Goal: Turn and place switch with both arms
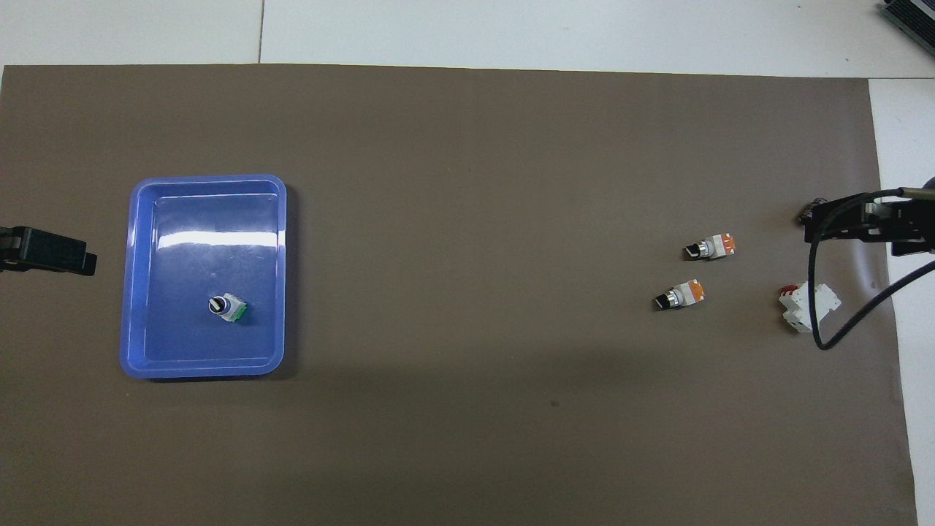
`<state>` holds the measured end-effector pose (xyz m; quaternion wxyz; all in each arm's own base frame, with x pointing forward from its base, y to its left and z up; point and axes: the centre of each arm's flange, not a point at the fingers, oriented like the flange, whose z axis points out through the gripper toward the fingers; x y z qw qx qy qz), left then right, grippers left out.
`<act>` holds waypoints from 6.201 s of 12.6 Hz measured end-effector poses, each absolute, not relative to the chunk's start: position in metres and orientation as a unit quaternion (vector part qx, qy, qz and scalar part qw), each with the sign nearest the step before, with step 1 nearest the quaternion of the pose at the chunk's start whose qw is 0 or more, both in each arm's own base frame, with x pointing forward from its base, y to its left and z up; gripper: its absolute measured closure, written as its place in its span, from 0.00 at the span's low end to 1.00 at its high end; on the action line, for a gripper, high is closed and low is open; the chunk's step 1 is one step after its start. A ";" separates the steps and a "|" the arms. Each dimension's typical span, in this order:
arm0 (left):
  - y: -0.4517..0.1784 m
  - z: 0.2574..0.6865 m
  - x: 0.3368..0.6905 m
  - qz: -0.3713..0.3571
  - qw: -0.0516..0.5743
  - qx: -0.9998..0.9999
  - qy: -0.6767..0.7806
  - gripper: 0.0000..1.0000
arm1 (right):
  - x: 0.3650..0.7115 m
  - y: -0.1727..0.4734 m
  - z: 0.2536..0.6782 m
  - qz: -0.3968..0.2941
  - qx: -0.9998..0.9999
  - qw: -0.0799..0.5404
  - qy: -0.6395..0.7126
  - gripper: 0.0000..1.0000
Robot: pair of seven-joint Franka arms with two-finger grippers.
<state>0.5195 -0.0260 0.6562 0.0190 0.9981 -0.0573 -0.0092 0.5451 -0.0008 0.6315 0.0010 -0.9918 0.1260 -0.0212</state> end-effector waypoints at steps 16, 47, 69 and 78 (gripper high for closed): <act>-0.041 0.655 0.546 0.001 0.020 0.997 -0.069 0.00 | 0.547 0.001 0.368 0.046 -0.836 0.040 0.545 0.00; -0.075 0.643 0.531 -0.007 0.051 0.990 -0.130 0.00 | 0.602 0.156 0.437 0.299 -0.631 0.344 0.627 0.59; -0.220 0.628 0.522 -0.090 0.299 0.907 0.284 0.27 | 0.565 0.332 0.505 0.343 -0.575 0.377 0.640 0.59; -0.234 0.603 0.537 -0.097 0.302 0.903 0.291 0.56 | 0.566 0.331 0.503 0.343 -0.575 0.375 0.641 0.59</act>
